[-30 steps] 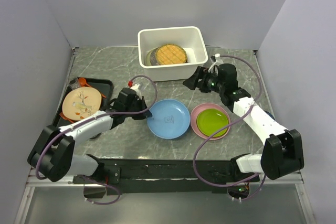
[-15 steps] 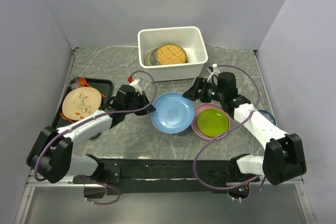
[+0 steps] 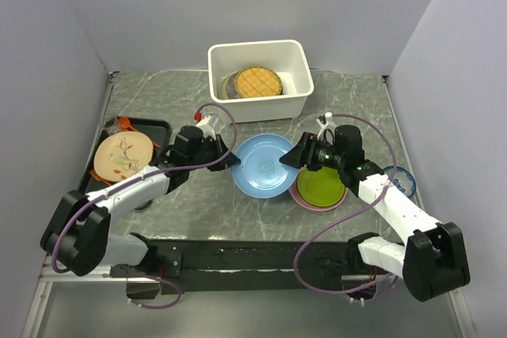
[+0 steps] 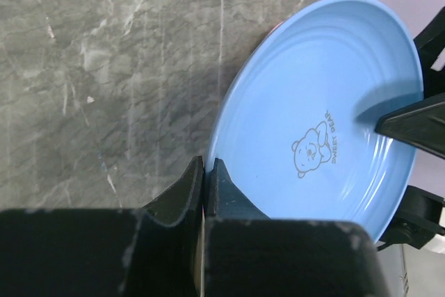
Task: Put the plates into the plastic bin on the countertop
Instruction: Pick up the plate at the center of the board.
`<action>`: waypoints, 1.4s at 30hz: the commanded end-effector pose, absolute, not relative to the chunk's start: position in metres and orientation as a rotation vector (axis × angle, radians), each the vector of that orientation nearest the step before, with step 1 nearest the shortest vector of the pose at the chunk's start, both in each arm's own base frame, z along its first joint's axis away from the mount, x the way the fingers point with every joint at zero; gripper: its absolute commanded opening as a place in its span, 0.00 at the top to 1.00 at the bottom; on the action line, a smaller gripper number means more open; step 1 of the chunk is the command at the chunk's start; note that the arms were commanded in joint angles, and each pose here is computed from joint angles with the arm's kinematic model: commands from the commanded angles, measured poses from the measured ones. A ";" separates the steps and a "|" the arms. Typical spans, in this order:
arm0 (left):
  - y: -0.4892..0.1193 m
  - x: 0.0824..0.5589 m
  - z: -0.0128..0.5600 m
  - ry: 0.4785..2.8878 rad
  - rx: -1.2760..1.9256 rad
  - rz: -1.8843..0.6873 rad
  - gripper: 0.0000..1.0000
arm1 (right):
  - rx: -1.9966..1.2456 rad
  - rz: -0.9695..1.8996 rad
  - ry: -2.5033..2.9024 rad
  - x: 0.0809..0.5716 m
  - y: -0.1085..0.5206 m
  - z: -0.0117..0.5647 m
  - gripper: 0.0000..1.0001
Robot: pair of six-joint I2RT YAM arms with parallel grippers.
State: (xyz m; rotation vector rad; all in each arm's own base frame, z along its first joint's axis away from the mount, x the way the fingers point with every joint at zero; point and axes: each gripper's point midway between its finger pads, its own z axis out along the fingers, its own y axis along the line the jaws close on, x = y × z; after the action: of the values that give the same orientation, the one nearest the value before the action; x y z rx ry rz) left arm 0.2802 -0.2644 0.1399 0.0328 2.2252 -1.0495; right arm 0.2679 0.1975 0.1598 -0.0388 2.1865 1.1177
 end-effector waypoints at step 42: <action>-0.264 0.287 0.175 2.097 0.048 -1.069 0.01 | -0.076 1.231 2.146 0.266 0.207 0.165 1.00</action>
State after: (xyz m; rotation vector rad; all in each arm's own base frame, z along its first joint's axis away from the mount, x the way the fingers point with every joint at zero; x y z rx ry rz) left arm 0.2832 -0.2670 0.1523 0.0391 2.1795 -1.0765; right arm 0.2621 0.2028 0.1506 -0.0205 2.2108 1.2129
